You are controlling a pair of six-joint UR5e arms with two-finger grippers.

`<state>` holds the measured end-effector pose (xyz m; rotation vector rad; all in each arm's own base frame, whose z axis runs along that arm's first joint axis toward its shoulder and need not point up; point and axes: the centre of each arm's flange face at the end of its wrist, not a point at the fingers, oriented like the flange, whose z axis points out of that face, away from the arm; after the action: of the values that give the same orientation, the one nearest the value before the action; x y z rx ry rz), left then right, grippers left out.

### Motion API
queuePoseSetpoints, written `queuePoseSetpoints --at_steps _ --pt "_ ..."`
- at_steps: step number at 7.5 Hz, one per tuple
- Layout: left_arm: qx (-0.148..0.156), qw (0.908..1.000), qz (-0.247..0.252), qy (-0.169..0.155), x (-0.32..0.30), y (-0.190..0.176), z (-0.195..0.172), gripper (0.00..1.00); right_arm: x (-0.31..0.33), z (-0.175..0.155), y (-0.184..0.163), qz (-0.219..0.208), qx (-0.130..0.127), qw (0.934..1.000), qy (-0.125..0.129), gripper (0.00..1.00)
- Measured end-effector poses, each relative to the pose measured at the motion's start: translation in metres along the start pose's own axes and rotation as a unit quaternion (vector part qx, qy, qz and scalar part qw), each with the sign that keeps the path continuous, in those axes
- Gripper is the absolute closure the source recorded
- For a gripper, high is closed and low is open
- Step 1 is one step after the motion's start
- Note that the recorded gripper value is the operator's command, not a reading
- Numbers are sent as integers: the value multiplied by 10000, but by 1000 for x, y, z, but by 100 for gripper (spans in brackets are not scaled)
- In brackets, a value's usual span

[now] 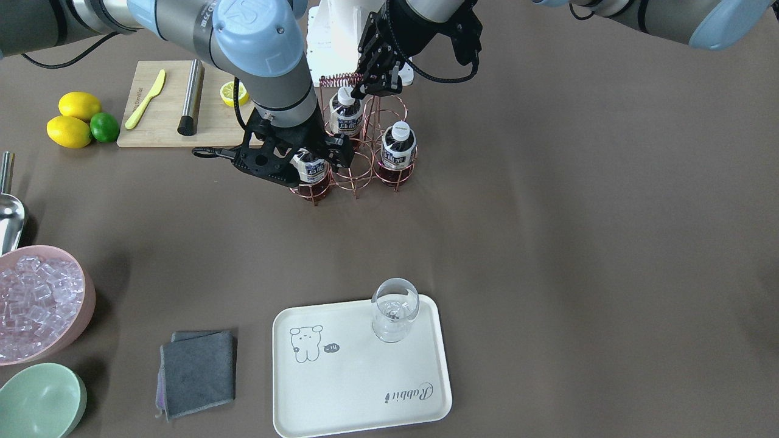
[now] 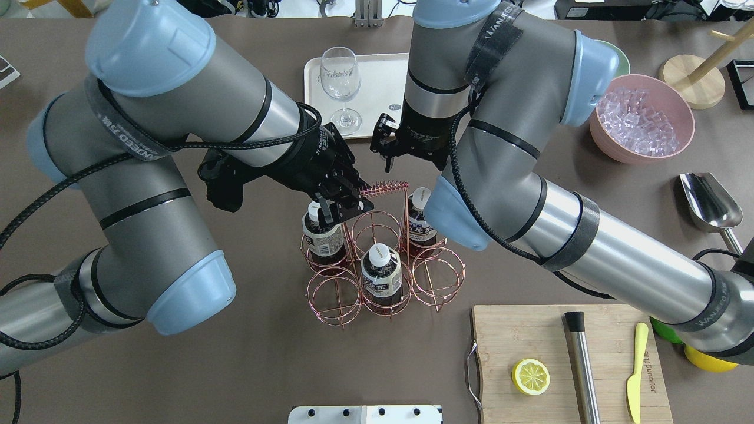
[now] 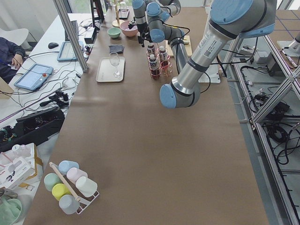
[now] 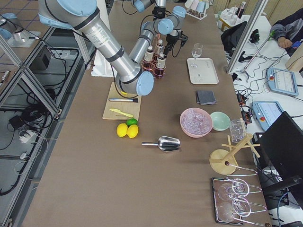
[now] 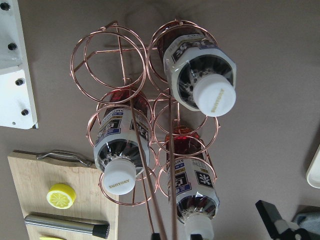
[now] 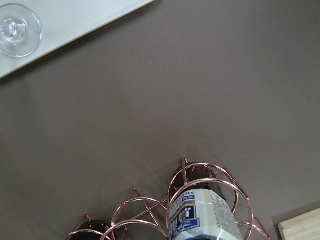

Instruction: Take tea from basket to plate

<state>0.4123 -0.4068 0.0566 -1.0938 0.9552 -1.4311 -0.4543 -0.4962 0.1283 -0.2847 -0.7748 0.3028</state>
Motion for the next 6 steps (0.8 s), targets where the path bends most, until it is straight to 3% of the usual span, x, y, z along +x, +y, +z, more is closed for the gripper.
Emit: queuePoseSetpoints --at_steps 2,4,5,6 --pt "0 10000 0 0 0 0 0 100 1 5 9 -69 -56 9999 53 26" --pt "5 10000 -3 5 1 0 1 100 3 10 17 -124 -115 9998 108 59" --pt "5 10000 -4 3 2 -1 2 100 6 11 18 -204 -137 9995 179 84" --pt "-2 10000 1 4 2 -1 3 100 12 9 20 -295 -149 9992 236 100"
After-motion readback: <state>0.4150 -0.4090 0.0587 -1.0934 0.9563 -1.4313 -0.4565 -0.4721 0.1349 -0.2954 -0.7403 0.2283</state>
